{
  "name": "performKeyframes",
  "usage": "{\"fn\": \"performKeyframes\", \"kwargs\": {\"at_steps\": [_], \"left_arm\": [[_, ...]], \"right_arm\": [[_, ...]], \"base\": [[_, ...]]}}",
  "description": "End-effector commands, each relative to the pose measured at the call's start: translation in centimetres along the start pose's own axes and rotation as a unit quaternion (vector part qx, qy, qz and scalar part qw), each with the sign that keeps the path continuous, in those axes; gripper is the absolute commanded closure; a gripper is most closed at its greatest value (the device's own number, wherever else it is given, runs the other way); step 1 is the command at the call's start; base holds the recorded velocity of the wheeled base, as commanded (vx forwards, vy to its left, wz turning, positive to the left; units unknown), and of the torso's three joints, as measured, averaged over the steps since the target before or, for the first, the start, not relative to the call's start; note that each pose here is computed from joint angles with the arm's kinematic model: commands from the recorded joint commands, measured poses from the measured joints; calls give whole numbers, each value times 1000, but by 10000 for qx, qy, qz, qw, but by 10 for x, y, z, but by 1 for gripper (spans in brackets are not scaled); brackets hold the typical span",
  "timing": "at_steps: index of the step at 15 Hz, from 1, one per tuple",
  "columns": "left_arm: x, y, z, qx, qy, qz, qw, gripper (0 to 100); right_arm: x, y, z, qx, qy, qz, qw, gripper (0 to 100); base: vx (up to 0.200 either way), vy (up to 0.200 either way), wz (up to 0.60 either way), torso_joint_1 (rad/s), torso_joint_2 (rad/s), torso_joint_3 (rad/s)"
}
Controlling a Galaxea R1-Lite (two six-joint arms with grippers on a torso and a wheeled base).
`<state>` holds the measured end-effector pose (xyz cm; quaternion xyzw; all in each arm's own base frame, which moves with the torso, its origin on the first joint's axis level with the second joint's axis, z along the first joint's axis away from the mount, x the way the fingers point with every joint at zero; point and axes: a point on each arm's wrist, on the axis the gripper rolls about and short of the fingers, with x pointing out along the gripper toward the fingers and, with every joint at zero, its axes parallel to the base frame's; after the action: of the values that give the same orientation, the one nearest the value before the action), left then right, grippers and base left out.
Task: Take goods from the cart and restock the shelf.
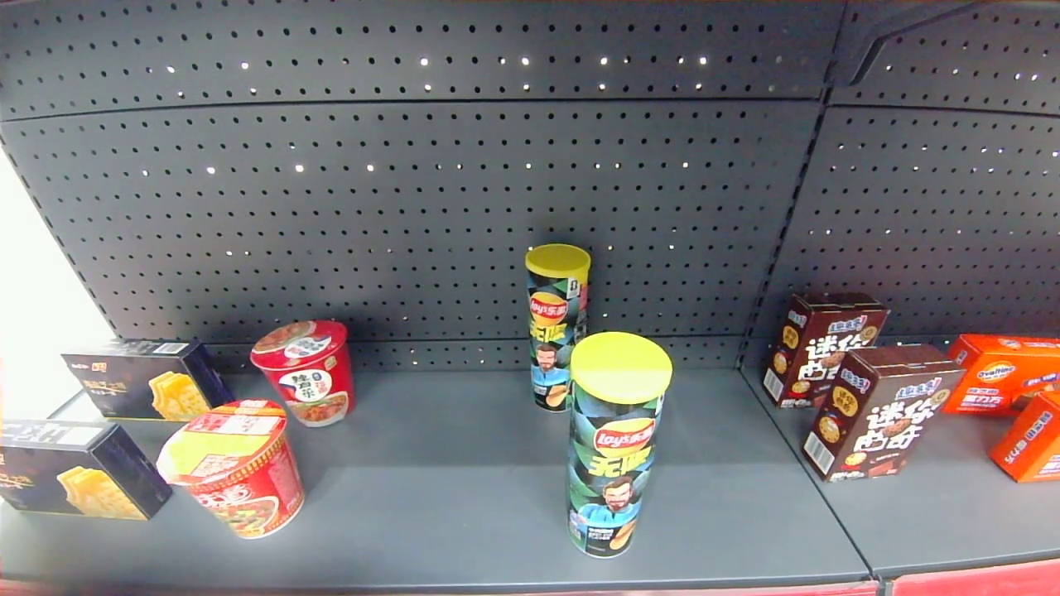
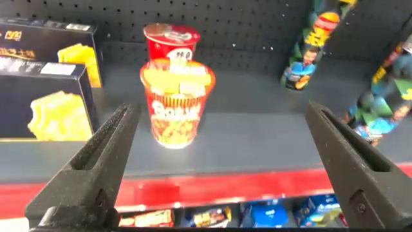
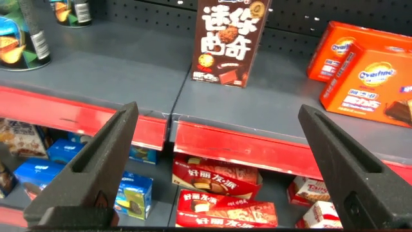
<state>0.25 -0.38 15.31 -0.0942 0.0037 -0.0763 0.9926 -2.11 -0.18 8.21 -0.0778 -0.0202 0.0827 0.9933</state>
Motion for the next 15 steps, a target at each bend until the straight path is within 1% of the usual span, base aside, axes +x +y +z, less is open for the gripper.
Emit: {"fn": "performKeyframes", "kwargs": {"at_steps": [1,2,3,4,5,6,7,9,10,11,12,13,14,15], "left_arm": [[-28,-4,-14,117,-348,134,9992,0],[-31,-5,-17,153,-326,233,9991,0],[-33,-5,-19,168,-326,319,9988,0],[-34,-6,-19,197,-354,354,9986,0],[-33,-5,-21,275,-318,347,9985,0],[-33,-5,-22,272,-283,275,9989,0],[-33,-5,-23,270,-255,202,9991,0],[-30,-4,-31,254,-103,112,9996,0],[-28,-2,-36,315,-15,134,9994,0],[-26,0,-42,551,81,170,9983,0],[-25,1,-47,679,178,188,9974,0],[-23,2,-52,731,279,166,9968,0],[-23,3,-54,746,308,184,9966,0],[-21,5,-60,816,398,267,9955,0]], "right_arm": [[-1,1,0,26,65,214,9997,0],[-1,0,1,131,63,89,9999,0],[-2,-1,7,150,5,-105,9998,0],[-4,-7,43,140,-101,-67,9998,0],[10,-12,75,139,166,228,9995,0],[14,-15,98,27,36,349,9994,0],[19,-16,106,-21,79,458,9989,0],[36,-17,117,17,279,753,9968,0],[46,-17,122,45,325,914,9953,0],[59,-17,128,31,256,1050,9941,0],[68,-17,131,17,309,1098,9935,0],[89,-16,133,-35,622,1097,9920,0],[98,-14,133,-51,762,1175,9901,0],[116,-7,130,-34,869,1441,9857,0]], "base": [[0,0,0,0,0,0],[0,0,0,0,0,0],[0,0,0,0,0,0],[0,0,0,0,0,0],[0,0,0,0,0,0],[0,0,0,0,0,0],[0,0,0,0,0,0],[0,0,0,0,0,0],[0,0,0,0,0,0],[0,0,0,0,0,0],[0,0,0,0,0,0],[0,0,0,0,0,0],[0,0,0,0,0,0],[0,0,0,0,0,0]]}}
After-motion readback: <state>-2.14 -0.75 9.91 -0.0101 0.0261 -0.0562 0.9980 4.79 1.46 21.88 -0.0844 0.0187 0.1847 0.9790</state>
